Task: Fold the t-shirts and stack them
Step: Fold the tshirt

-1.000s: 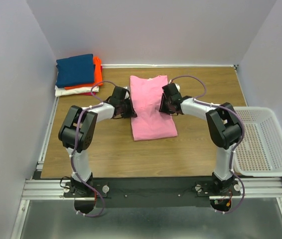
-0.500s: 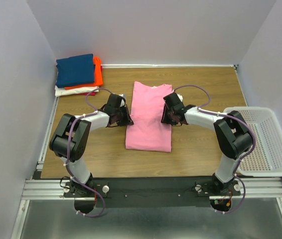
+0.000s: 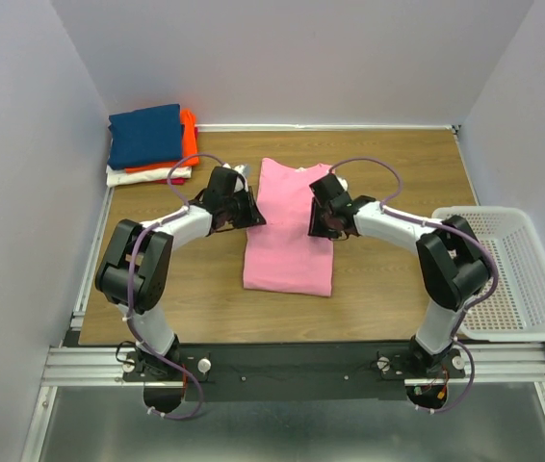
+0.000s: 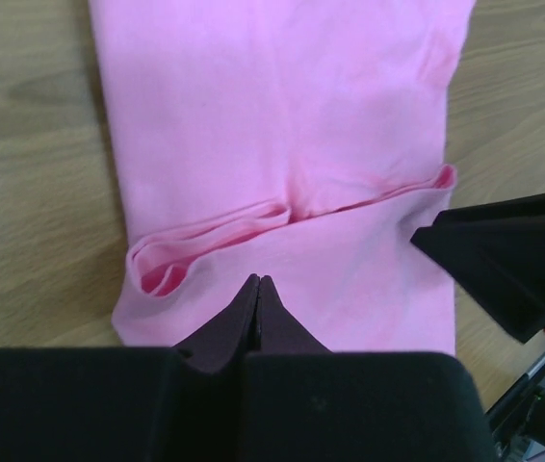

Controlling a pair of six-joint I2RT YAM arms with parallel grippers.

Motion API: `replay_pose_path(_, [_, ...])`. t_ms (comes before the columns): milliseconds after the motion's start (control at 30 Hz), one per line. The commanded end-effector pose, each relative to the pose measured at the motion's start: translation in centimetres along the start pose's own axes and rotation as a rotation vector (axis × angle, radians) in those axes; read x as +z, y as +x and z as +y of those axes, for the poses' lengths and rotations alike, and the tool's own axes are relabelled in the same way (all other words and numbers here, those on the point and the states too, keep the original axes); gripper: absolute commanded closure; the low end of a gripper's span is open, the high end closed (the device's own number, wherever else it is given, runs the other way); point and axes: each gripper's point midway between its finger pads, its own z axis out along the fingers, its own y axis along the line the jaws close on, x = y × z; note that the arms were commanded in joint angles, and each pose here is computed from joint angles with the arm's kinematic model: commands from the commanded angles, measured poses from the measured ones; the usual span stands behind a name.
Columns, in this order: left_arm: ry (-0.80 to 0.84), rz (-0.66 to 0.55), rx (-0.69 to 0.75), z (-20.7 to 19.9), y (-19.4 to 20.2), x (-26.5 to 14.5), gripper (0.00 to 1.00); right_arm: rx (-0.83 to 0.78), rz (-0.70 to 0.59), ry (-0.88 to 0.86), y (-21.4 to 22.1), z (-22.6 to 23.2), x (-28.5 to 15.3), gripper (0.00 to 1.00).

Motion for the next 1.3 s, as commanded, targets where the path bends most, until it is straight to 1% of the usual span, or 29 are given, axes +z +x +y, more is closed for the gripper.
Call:
replay_pose_path(0, [0.064,-0.017,0.052,-2.0,-1.2,-0.4,1.00,-0.043,-0.020,-0.007,-0.9,2.4,-0.1,0.57])
replay_pose_path(167, [0.016,-0.007,0.041,-0.7,-1.0,0.8,1.00,-0.070,-0.020,-0.003,-1.0,4.0,1.3,0.57])
replay_pose_path(233, [-0.016,0.004,0.023,0.3,-0.5,1.5,1.00,-0.079,-0.027,0.016,-1.2,3.8,1.8,0.57])
replay_pose_path(500, [-0.105,0.043,-0.031,3.2,1.6,3.0,1.00,-0.091,-0.024,0.159,0.4,0.0,3.0,0.57])
replay_pose_path(667, [-0.143,0.053,-0.052,4.3,2.4,3.2,1.00,-0.080,-0.035,0.168,0.4,-0.6,2.0,0.57])
replay_pose_path(900, [-0.146,0.050,-0.051,4.3,2.3,3.1,1.00,-0.053,-0.076,0.179,-1.0,-1.8,0.5,0.57])
replay_pose_path(1067, [-0.145,0.053,-0.048,4.2,2.3,3.0,1.00,-0.032,-0.061,0.222,-0.8,-3.9,1.1,0.57])
replay_pose_path(1267, [-0.146,0.049,-0.047,4.2,2.2,2.9,1.00,-0.034,-0.029,0.270,0.3,-5.3,2.4,0.58])
